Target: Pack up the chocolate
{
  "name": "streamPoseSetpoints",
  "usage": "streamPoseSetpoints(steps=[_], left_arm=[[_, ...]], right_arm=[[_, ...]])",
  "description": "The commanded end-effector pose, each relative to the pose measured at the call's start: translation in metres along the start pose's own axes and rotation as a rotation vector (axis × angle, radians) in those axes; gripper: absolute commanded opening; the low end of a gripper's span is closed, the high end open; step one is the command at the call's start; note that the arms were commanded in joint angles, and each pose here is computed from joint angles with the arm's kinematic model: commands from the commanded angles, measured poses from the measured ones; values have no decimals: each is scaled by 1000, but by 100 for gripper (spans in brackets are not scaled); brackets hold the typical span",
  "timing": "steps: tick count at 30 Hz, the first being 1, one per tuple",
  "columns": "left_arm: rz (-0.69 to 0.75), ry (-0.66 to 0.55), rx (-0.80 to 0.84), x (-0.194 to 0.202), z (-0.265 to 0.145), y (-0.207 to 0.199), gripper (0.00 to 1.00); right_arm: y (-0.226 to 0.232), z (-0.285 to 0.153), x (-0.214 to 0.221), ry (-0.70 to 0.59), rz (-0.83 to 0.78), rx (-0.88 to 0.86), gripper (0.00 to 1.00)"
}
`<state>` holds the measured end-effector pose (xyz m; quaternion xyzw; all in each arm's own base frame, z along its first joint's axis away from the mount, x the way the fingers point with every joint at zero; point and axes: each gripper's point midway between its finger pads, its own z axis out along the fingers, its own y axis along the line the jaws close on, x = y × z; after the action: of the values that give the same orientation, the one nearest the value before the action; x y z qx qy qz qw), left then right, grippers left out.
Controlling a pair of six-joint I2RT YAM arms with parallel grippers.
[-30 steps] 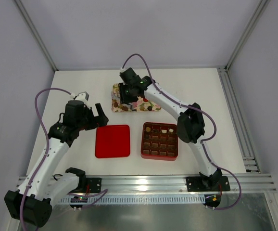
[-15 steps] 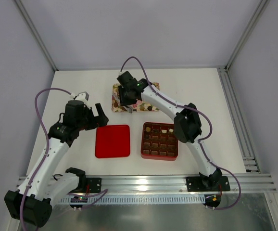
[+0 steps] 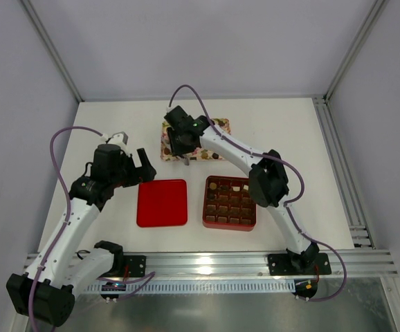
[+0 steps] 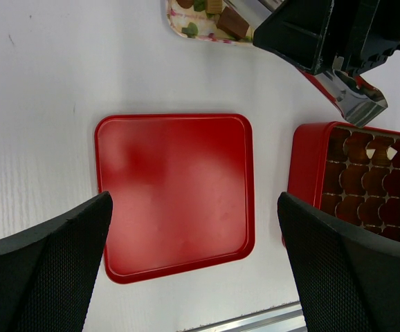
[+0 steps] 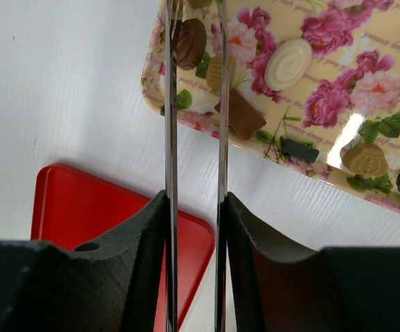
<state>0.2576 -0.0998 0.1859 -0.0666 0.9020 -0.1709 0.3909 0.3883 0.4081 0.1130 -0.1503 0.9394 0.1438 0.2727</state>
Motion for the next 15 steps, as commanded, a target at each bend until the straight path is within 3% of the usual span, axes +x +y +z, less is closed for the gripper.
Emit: streamPoseSetpoints(steps=[1,10,15], left_arm=[[7,-43,23,-13,-7,-6,100],[6,-45,19,-13,-7,-5,100],[7,-49,12,-14,-7,-4,100]], right_arm=[[7,-15,-22,-71,-21,-11,38],[1,-26,-35,-115,-40,11,27],[-5,-61,-65,-221,-42,10,23]])
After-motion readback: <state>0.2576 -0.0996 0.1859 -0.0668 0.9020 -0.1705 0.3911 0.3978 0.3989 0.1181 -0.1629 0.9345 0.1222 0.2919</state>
